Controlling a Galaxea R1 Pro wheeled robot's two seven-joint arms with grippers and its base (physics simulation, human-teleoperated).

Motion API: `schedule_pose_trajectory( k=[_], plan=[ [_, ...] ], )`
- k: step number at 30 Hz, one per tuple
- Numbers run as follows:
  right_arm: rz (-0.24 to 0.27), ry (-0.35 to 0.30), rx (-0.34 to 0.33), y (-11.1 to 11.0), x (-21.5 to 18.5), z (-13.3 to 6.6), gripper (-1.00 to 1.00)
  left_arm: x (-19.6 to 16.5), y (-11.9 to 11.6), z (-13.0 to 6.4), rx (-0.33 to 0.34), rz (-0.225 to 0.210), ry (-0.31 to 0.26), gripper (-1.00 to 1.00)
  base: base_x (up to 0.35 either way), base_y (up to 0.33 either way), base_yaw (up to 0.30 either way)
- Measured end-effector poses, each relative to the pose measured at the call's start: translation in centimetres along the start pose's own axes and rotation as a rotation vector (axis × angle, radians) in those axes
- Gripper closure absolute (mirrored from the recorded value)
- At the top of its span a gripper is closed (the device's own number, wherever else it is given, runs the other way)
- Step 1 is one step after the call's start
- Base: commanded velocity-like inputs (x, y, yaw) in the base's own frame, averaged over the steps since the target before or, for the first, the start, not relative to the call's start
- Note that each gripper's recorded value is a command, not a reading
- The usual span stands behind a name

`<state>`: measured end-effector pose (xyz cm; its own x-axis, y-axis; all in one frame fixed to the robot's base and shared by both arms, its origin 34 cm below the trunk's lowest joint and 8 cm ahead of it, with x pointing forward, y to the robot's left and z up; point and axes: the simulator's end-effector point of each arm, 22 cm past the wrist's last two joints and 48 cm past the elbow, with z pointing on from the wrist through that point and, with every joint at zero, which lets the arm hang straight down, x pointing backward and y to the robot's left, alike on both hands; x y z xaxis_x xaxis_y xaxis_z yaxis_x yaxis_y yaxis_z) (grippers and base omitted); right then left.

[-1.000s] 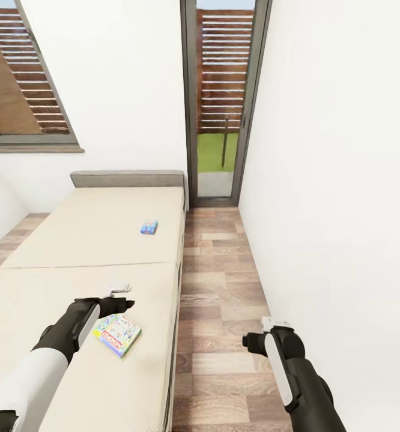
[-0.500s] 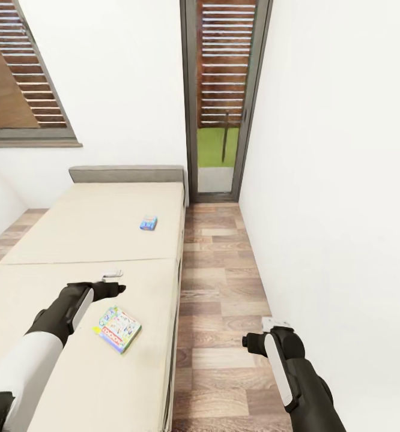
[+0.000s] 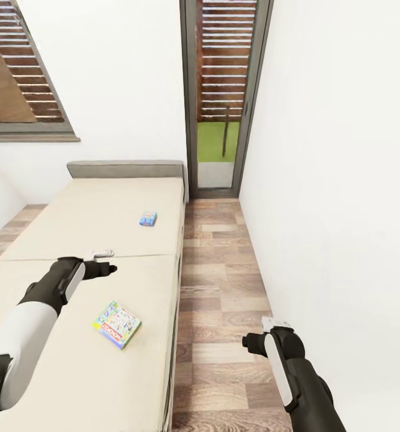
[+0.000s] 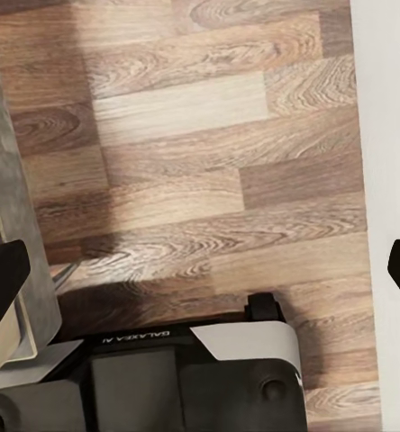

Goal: Put all the toys in the child's room - the three board games (two on the bed and one on the table), the two jigsaw puzzles on the table, and the tennis ball on the table - inside the toy box on the table in the child's room.

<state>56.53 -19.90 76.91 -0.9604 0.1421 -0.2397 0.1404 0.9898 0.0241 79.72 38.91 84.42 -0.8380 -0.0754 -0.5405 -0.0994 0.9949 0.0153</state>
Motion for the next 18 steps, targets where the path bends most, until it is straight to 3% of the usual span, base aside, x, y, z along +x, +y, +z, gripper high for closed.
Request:
schedule_pose_trajectory(
  k=[18],
  plan=[
    [-0.001,0.031,0.004,-0.1,1.0,1.1,-1.00,-0.9,-0.1,1.2,-0.012,0.009,-0.020,-1.00,0.000,0.000,0.000]
  ],
)
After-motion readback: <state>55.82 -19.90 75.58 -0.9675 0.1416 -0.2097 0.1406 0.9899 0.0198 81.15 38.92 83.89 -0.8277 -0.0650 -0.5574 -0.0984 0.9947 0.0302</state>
